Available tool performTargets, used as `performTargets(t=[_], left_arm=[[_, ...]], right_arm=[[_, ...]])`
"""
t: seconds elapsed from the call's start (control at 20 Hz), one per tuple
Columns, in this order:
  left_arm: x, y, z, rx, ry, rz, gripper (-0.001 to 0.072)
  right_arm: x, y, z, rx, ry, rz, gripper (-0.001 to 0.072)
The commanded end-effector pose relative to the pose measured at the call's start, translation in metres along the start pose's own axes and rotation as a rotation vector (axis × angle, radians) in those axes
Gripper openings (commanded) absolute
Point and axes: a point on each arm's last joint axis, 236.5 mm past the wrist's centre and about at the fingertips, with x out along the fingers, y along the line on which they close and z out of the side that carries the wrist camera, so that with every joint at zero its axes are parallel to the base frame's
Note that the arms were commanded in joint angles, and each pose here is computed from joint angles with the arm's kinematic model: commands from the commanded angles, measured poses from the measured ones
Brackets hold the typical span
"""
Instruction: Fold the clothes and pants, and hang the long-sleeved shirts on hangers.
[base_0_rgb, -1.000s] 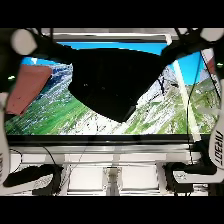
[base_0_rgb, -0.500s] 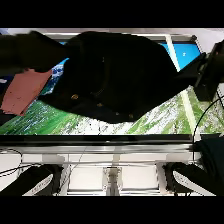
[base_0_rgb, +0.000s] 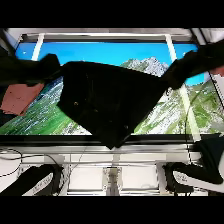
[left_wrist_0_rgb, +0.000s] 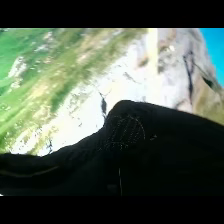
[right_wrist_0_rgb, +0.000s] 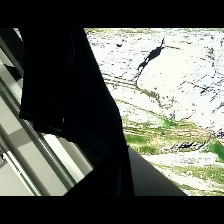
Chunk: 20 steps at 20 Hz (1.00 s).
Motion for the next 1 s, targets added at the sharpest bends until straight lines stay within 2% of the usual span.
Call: performTargets(t=[0.0,0.25,0.35,0.55,0.65,0.8,0.95], left_arm=[[0.057,0.041,0.027,-0.048,-0.145,0.032,0.0040],[0.116,0.066,0.057,0.269,-0.235,0.077,0.0040],[0.151,0.093,0.054,0.354,-0.188,0.129,0.0040],[0.182,0.149,0.053,0.495,-0.109,0.225,0.0039],[0.173,0.170,0.064,0.675,-0.097,0.296,0.0039],[0.165,0.186,0.055,1.009,0.023,0.348,0.0039],[0.163,0.198,0.022,1.149,0.209,0.315,0.0040]], right_arm=[[0.072,-0.064,0.012,0.116,0.043,-0.079,0.0005],[0.110,-0.148,0.034,0.209,-0.042,-0.323,0.0005],[0.109,-0.152,0.037,0.208,-0.054,-0.339,0.0005],[0.129,-0.102,0.016,0.233,0.050,-0.127,0.0006],[0.148,-0.066,-0.002,0.229,0.138,0.008,0.0005],[0.179,-0.015,-0.018,0.179,0.233,0.095,0.0005],[0.204,0.032,-0.034,0.133,0.325,0.156,0.0005]])
